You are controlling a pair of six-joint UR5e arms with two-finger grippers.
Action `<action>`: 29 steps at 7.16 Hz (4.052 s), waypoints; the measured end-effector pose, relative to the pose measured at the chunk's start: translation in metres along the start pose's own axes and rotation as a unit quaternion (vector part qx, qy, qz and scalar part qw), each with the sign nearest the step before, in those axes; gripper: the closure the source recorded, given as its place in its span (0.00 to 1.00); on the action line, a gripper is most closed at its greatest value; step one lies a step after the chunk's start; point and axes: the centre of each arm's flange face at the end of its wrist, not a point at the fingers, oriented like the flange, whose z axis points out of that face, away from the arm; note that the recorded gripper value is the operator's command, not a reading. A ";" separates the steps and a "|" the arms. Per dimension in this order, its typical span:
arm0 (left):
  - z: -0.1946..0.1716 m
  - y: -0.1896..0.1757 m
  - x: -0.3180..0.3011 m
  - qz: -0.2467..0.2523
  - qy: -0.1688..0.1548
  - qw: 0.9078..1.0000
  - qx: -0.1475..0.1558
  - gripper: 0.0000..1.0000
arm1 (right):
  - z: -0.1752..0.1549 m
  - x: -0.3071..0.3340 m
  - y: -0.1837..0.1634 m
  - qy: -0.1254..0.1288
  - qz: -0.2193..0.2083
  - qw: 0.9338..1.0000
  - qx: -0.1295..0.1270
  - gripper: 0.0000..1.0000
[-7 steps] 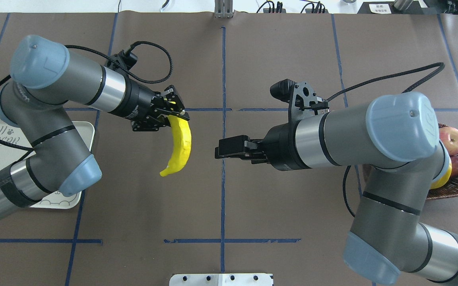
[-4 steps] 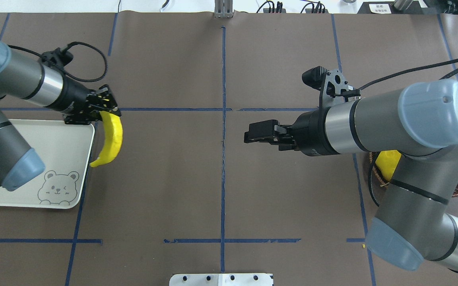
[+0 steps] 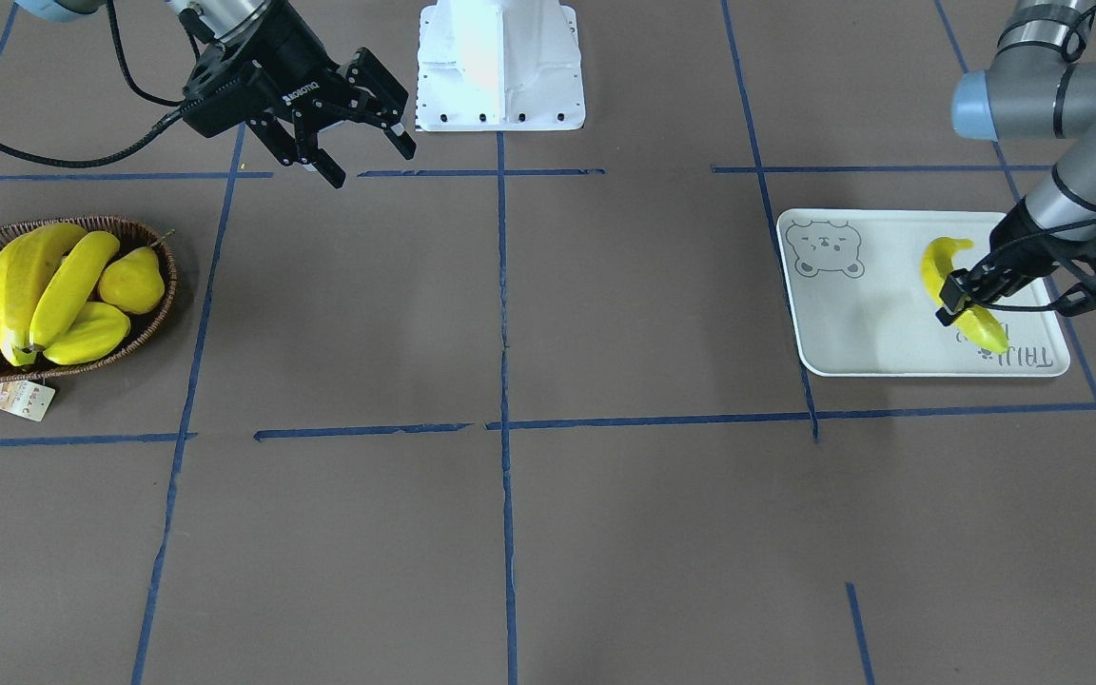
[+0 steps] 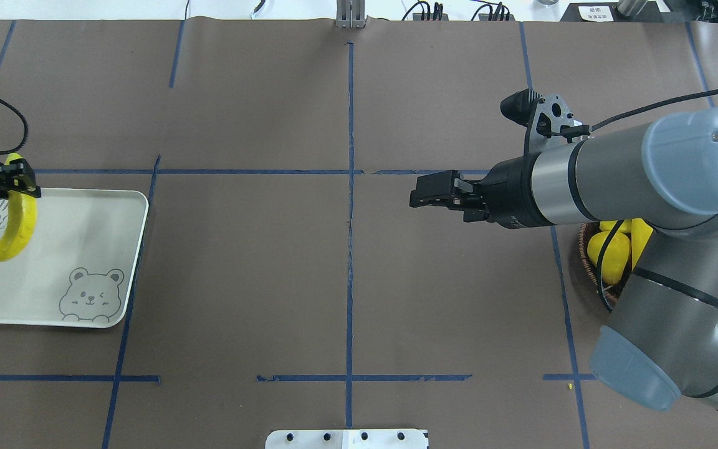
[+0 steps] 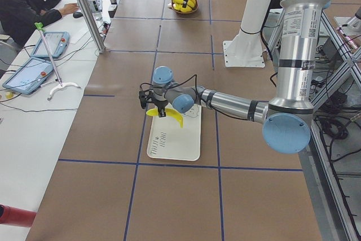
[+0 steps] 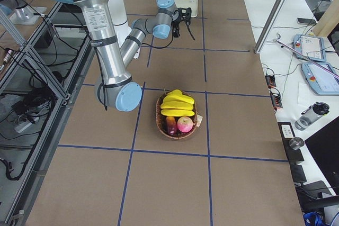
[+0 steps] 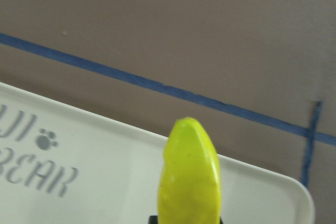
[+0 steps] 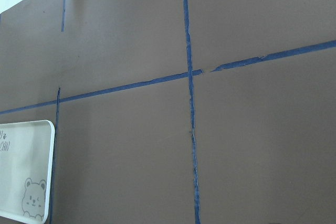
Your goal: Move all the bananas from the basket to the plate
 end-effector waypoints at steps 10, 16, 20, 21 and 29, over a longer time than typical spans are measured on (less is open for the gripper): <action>0.022 0.008 -0.062 0.004 -0.028 0.999 -0.017 0.00 | -0.025 0.047 -0.035 0.035 0.018 0.999 0.020 0.00; -0.043 0.009 0.027 0.025 0.001 1.000 0.004 0.00 | -0.079 0.249 -0.054 0.208 -0.092 0.973 -0.038 0.02; -0.048 0.008 0.041 0.024 0.007 1.000 0.005 0.00 | -0.046 0.288 -0.044 0.286 -0.039 0.957 -0.038 0.23; -0.049 0.007 0.044 0.021 0.009 1.000 0.005 0.00 | -0.038 0.288 -0.038 0.296 -0.038 0.953 -0.043 0.29; -0.053 0.015 0.059 0.015 0.019 1.000 0.005 0.00 | -0.013 0.297 -0.026 0.319 -0.037 0.945 -0.067 0.36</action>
